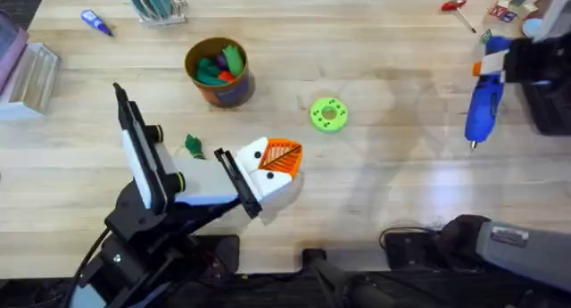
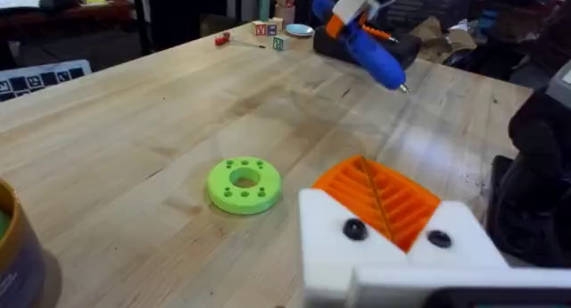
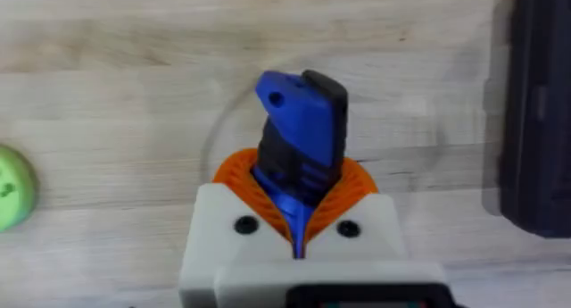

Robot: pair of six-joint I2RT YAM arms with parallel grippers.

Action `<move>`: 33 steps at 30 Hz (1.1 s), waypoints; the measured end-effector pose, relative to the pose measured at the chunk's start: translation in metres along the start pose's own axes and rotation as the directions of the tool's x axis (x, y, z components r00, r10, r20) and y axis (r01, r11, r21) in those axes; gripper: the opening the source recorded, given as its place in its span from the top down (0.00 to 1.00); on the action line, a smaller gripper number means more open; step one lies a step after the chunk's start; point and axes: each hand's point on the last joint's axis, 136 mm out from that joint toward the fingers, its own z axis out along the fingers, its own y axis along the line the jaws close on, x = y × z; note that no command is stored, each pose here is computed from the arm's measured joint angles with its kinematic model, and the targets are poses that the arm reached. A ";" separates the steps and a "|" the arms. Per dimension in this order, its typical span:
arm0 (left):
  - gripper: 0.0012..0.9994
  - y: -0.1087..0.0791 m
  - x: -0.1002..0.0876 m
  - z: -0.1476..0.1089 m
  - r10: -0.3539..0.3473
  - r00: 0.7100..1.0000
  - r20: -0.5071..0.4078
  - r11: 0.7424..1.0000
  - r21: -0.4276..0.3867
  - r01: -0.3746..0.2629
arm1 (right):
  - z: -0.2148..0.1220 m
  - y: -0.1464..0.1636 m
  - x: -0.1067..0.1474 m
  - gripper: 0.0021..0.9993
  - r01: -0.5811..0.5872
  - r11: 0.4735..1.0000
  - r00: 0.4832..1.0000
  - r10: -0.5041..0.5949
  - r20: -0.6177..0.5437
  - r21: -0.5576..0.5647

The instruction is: Pick up the gripper from the table and insert it into the empty holder that is missing its gripper. Then pick up a screw, insert it into the mounting hole, and use the screwdriver to tighten it. Finally, clean up the table by picking up the vegetable and placing it into the bucket.

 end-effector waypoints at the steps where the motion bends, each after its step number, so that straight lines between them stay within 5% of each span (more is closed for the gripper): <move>1: 0.99 0.000 0.000 0.000 0.000 1.000 0.000 1.000 0.000 0.000 | -0.010 0.004 -0.003 0.98 0.000 1.000 1.000 0.000 0.025 0.002; 10: 0.99 0.000 0.000 0.000 0.000 1.000 0.000 1.000 0.000 0.000 | -0.104 0.049 -0.024 0.98 0.018 1.000 0.936 -0.021 0.352 0.012; 21: 0.99 0.002 0.000 0.000 0.000 1.000 0.001 1.000 -0.012 0.000 | -0.173 0.135 -0.028 0.98 0.152 0.971 0.685 0.030 0.728 -0.183; 25: 0.99 0.003 0.000 0.000 0.000 1.000 0.001 1.000 -0.015 0.000 | -0.185 0.171 -0.028 0.98 0.240 0.922 0.602 0.104 0.792 -0.304; 33: 0.99 0.003 0.000 0.000 0.000 1.000 0.001 1.000 -0.016 0.000 | -0.210 0.250 -0.019 0.98 0.453 0.745 0.528 0.219 0.821 -0.490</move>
